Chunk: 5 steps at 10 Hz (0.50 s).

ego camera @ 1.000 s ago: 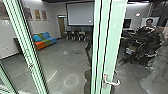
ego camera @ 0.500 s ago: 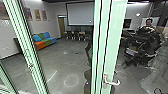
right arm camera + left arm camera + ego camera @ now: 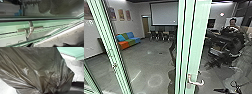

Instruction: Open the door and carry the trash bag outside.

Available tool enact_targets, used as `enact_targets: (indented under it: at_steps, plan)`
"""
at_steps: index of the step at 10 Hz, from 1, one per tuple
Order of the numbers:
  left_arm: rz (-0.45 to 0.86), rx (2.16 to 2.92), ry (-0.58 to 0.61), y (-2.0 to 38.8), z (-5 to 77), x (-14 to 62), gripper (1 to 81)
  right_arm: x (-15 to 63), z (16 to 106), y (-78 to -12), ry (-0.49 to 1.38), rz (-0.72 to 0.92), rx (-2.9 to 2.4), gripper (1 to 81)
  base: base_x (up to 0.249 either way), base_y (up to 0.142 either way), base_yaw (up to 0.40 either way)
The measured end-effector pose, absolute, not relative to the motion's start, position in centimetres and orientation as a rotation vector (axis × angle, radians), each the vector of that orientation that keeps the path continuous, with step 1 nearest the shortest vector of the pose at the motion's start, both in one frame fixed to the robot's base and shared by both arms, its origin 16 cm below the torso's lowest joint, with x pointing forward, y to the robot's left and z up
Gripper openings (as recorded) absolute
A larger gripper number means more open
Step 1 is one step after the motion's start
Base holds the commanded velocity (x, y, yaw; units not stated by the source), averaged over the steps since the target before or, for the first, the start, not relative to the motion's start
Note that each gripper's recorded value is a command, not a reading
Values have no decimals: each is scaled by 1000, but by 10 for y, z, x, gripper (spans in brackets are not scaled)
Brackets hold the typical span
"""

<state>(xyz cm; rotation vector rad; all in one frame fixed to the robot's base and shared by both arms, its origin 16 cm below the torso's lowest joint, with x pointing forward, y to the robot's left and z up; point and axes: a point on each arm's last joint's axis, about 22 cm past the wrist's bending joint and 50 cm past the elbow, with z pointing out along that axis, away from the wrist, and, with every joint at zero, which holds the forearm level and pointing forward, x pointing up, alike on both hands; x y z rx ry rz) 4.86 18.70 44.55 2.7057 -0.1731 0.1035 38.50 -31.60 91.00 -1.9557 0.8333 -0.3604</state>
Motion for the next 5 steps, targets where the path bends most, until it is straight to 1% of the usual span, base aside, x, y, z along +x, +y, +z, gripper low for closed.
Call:
enact_targets:
  at_steps: [5]
  plan:
    - [100,2708,-169,188,445,48,10,397,908,-271,767,-306,-1926,811,0,0,0]
